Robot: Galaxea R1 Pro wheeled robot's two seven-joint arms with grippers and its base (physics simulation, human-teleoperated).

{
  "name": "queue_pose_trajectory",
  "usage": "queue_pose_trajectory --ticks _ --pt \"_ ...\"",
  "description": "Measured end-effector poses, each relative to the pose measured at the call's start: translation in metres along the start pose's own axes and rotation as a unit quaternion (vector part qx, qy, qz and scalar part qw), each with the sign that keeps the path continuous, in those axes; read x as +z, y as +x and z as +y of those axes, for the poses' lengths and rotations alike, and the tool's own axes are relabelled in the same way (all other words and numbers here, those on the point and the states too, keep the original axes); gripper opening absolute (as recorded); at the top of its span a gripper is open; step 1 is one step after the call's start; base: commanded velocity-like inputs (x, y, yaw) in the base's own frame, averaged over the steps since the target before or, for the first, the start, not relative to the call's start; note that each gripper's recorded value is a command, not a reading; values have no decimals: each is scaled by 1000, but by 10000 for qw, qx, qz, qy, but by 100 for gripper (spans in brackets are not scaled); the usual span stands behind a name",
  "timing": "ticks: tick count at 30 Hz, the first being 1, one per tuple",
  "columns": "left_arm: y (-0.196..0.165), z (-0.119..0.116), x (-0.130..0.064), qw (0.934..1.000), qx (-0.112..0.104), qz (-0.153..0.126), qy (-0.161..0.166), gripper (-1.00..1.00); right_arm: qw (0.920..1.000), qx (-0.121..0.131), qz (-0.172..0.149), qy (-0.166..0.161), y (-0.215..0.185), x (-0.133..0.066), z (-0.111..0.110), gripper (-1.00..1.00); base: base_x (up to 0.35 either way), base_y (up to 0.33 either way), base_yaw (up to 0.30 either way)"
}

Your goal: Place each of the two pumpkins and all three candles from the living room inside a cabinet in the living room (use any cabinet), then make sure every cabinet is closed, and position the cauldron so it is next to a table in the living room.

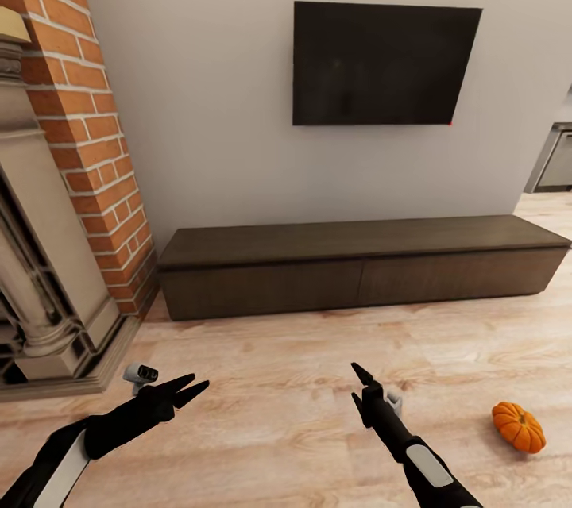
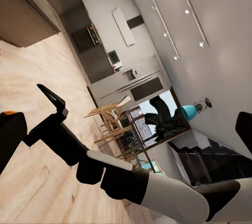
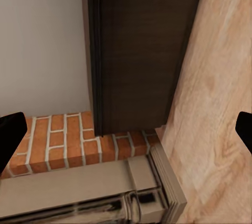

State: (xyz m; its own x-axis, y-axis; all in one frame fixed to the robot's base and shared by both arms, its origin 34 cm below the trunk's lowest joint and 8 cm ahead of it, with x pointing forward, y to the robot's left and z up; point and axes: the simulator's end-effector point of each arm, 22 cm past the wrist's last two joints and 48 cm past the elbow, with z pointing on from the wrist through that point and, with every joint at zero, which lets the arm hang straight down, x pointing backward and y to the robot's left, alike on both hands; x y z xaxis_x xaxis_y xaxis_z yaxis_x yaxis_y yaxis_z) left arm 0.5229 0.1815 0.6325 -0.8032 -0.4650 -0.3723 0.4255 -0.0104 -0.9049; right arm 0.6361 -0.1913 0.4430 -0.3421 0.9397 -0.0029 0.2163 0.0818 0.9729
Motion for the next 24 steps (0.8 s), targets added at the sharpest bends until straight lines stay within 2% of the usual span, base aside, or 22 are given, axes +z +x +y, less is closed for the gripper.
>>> queue_pose_trajectory --ticks 8,13,24 --pt "0 0 0 10000 -3 0 -4 100 10000 8 26 -41 1 4 7 100 324 -79 0" --pt "0 1 0 10000 -1 4 -13 100 9999 -96 32 -11 -4 19 22 100 324 -17 0" --pt "2 0 2 10000 -8 8 1 100 10000 -56 -8 71 -6 22 21 100 324 -1 0"
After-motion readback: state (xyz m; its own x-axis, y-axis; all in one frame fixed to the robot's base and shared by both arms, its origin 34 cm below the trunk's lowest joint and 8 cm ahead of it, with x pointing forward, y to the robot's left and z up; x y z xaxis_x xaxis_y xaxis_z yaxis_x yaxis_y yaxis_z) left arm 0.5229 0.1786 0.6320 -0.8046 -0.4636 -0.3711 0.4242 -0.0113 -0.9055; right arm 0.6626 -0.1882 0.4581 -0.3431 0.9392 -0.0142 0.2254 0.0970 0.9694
